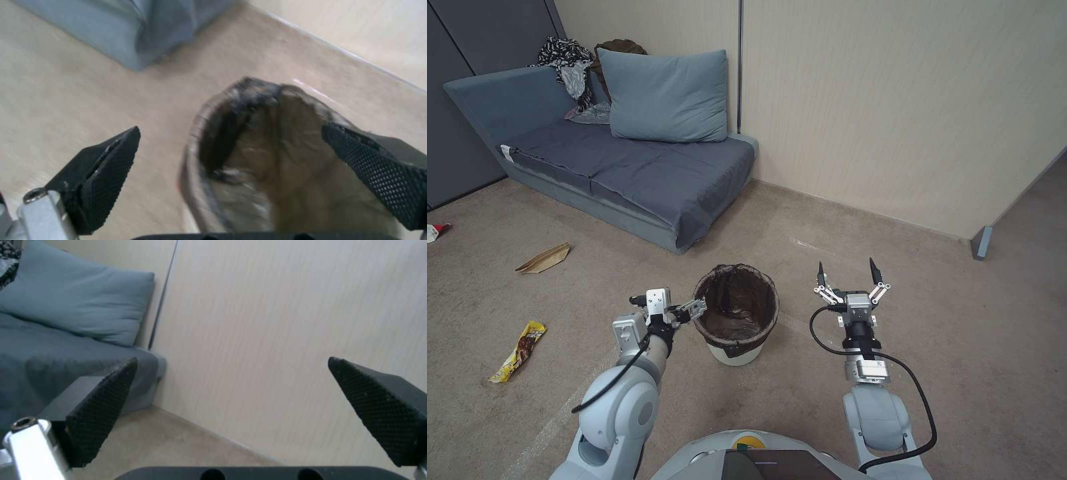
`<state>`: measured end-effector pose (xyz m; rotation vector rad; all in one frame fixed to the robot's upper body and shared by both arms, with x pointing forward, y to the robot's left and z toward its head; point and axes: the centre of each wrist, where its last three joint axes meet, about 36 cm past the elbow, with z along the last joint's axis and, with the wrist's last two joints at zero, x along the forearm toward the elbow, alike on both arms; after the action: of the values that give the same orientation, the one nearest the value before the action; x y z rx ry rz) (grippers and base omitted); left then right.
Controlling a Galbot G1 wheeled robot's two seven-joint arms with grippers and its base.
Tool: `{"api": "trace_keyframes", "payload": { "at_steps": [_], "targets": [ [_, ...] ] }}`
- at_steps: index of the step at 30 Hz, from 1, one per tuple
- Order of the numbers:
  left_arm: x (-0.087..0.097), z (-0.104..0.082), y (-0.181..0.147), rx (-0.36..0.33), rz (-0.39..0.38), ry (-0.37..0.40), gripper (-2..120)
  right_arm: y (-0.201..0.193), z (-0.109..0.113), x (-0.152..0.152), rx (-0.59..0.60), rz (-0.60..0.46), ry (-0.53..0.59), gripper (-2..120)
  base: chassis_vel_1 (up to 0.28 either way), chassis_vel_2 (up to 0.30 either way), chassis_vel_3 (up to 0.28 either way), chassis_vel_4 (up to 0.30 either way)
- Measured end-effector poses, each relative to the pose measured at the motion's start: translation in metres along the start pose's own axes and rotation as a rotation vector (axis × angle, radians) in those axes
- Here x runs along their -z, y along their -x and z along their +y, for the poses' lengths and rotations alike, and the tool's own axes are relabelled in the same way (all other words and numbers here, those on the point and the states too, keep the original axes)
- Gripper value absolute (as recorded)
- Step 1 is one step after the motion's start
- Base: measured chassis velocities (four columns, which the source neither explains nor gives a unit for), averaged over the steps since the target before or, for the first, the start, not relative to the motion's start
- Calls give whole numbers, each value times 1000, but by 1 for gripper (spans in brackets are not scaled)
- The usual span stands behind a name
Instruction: Pick up the trash bin, then pick up the garbage from the floor and place it into the trash bin.
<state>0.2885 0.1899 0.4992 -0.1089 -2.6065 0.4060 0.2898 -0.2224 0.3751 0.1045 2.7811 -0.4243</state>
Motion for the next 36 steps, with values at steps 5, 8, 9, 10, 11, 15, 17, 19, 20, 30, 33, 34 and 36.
{"api": "trace_keyframes", "payload": {
  "at_steps": [5,8,9,10,11,15,17,19,20,30,33,34,36],
  "targets": [
    [3,6,21,-14,37,-78,100,0,-2,2,-2,-6,-3,100,0,0,0,0],
    [1,10,32,-2,58,-76,100,-1,-2,3,0,-8,-3,100,0,0,0,0],
    [0,12,38,4,64,-77,100,-2,-3,4,2,-8,-4,100,0,0,0,0],
    [0,12,38,4,64,-77,100,-2,-3,4,2,-8,-4,100,0,0,0,0],
    [-2,17,48,12,75,-81,100,-3,-4,3,4,-10,-7,100,0,0,0,0],
    [-7,24,64,12,98,-86,98,-3,-4,3,6,-12,-8,100,0,0,0,0],
    [-8,26,69,16,104,-88,98,-3,-5,3,7,-13,-8,100,0,0,0,0],
    [-11,31,77,28,114,-89,98,-2,-5,4,8,-16,-10,100,0,0,0,0],
    [-12,31,79,30,116,-90,98,-2,-5,4,8,-16,-10,100,0,0,0,0],
    [-20,43,94,86,137,-85,98,-1,3,0,29,-11,7,100,0,0,0,0],
    [-21,45,96,93,142,-88,98,-1,4,-1,32,-11,10,100,0,0,0,0],
    [-23,46,98,96,149,-90,98,0,5,-1,34,-13,12,100,0,0,0,0],
    [-24,46,100,96,153,-92,98,0,5,-1,35,-14,13,100,0,0,0,0]
  ]
}}
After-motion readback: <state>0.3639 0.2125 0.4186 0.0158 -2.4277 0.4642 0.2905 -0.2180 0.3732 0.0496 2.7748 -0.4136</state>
